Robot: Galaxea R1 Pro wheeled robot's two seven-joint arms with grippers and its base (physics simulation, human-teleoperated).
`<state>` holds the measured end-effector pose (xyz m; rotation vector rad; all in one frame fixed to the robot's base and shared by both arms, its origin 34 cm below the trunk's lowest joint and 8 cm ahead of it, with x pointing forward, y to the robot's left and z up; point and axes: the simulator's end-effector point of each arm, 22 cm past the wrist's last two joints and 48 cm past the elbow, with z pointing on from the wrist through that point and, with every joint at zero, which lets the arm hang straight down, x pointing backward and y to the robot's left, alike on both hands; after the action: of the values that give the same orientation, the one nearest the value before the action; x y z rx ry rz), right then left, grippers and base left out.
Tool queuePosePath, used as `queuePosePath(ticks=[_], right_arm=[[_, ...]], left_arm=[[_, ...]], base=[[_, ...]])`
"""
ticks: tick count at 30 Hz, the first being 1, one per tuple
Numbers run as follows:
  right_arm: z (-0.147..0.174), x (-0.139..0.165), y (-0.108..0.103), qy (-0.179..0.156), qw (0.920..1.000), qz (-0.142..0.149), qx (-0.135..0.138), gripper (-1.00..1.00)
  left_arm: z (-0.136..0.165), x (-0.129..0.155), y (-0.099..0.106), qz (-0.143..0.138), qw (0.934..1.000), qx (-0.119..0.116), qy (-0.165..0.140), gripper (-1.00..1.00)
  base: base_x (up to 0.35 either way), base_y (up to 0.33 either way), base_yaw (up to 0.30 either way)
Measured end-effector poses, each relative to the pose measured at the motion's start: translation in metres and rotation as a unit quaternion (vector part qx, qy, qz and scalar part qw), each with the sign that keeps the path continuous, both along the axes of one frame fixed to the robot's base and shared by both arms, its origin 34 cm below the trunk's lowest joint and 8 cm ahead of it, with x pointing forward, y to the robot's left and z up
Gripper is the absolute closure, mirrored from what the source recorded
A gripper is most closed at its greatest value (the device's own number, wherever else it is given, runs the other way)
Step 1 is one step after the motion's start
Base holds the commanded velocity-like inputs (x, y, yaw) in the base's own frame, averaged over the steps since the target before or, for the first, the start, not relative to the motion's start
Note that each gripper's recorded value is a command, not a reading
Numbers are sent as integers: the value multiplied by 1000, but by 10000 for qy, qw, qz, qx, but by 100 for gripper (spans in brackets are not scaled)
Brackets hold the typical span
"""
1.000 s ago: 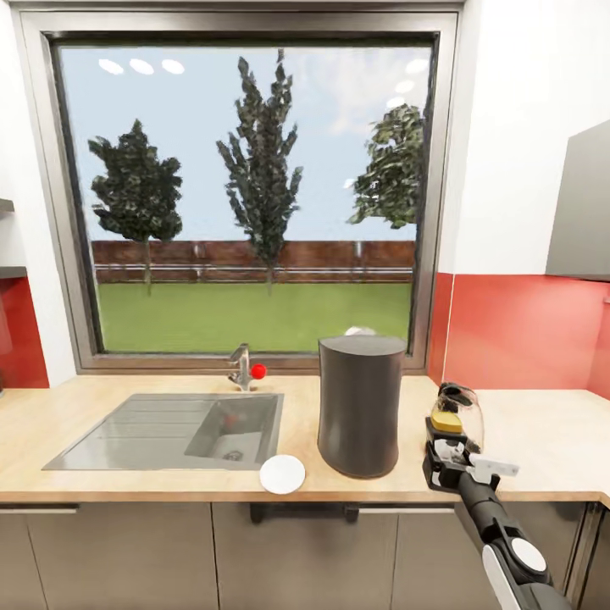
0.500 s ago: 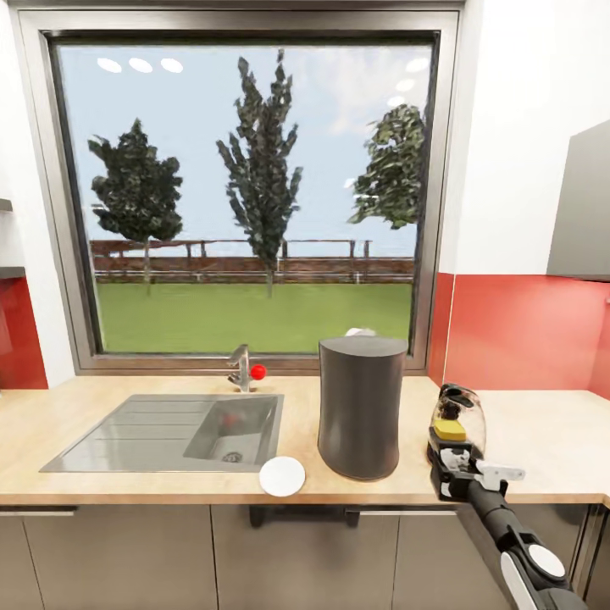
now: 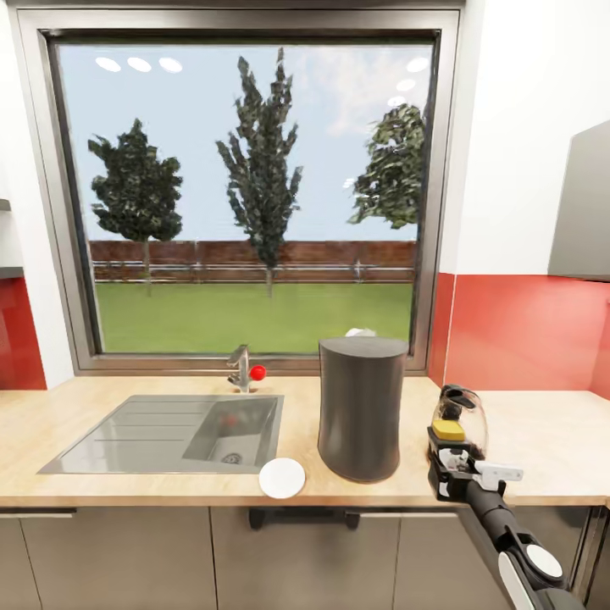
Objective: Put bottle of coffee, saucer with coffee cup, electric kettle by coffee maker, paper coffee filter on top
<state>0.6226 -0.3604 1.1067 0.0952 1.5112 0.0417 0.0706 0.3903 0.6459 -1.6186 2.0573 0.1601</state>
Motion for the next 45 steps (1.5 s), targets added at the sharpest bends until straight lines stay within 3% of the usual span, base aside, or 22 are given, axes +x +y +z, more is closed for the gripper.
queuePosePath(ticks=[19,45], right_arm=[[0,0,-2,-35,9999,-46,140,100],[-3,1,-3,-3,9999,-58,150,100]], left_arm=[[-1,-1,-5,-2,10000,-22,7,-100],[-2,-1,-4,20,10000,-20,36,-100]], base=[[137,0,0],[26,20,0]])
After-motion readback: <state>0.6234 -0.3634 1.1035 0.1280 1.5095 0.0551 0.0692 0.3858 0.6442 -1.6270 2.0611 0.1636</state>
